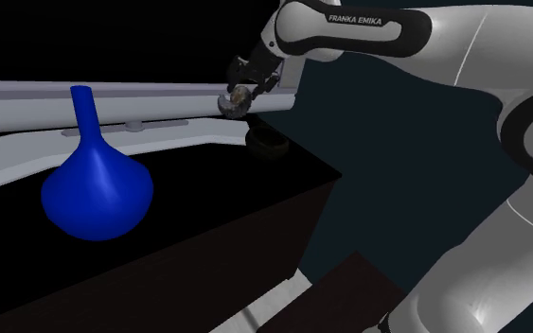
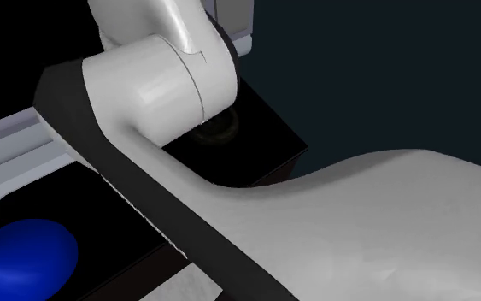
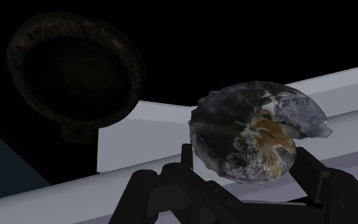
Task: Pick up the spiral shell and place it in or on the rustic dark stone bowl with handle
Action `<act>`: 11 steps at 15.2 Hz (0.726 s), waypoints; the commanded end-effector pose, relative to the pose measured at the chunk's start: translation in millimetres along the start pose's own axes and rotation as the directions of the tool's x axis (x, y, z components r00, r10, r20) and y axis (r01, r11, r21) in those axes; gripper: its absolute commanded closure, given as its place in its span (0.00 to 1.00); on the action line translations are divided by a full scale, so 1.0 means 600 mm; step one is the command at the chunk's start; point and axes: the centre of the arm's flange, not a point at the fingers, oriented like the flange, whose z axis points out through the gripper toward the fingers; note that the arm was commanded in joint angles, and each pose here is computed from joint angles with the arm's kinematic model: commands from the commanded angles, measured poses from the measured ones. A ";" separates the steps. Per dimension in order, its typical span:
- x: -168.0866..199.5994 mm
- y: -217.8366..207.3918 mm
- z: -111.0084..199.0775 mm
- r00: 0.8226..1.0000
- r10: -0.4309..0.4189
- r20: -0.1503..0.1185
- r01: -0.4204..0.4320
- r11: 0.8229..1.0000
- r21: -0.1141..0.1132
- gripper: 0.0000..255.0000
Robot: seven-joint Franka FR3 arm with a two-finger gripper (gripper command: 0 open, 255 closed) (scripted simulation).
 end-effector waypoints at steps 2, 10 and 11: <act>0.025 0.060 -0.013 1.000 -0.002 0.000 0.002 1.000 0.001 1.00; 0.089 0.221 -0.047 1.000 -0.002 0.000 0.002 1.000 0.001 1.00; 0.097 0.241 -0.051 1.000 -0.002 0.000 0.002 1.000 0.001 1.00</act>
